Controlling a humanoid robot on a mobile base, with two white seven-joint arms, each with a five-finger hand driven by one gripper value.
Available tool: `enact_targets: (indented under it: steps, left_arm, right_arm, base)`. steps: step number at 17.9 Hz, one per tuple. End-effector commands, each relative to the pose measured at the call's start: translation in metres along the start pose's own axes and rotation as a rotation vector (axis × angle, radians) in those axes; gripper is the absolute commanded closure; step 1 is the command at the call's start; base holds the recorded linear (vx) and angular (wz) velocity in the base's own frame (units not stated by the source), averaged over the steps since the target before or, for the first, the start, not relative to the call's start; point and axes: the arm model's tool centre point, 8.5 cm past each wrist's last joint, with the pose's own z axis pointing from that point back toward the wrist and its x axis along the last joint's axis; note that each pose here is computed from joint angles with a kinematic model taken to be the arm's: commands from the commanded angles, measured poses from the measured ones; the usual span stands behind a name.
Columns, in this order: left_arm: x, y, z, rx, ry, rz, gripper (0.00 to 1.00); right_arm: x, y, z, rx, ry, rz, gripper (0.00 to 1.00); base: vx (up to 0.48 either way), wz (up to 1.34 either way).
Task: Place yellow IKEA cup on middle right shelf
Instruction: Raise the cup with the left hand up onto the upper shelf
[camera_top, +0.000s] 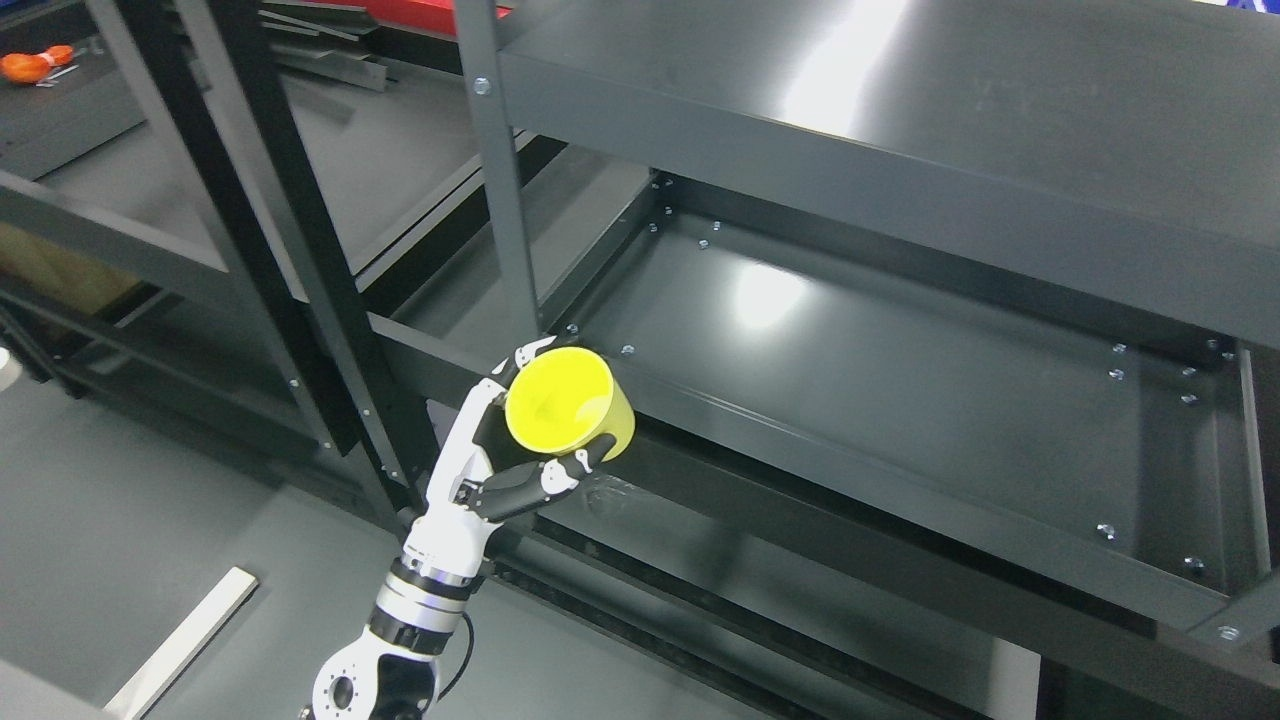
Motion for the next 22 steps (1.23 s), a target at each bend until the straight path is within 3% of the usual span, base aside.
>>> enact_targets:
  steps: [1, 9, 16, 22]
  left_arm:
    - [0.006, -0.05, -0.038, -0.194, -0.036, 0.02, 0.98]
    - [0.042, -0.137, -0.079, -0.5, -0.159, 0.041, 0.98]
    - [0.037, -0.175, -0.075, -0.619, -0.145, 0.07, 0.97]
    - [0.107, -0.17, -0.132, -0.636, -0.403, -0.048, 0.97]
  right_arm:
    - [-0.009, -0.01, -0.001, -0.012, 0.015, -0.003, 0.01]
    - [-0.009, -0.01, -0.001, -0.012, 0.014, -0.004, 0.01]
    - [-0.009, -0.01, -0.001, -0.012, 0.015, -0.003, 0.01]
    - [-0.009, -0.01, -0.001, -0.012, 0.015, -0.003, 0.01]
  base:
    - [0.061, -0.22]
    - [0.073, -0.19]
    - [0.01, 0.0]
    - [-0.005, 0.01]
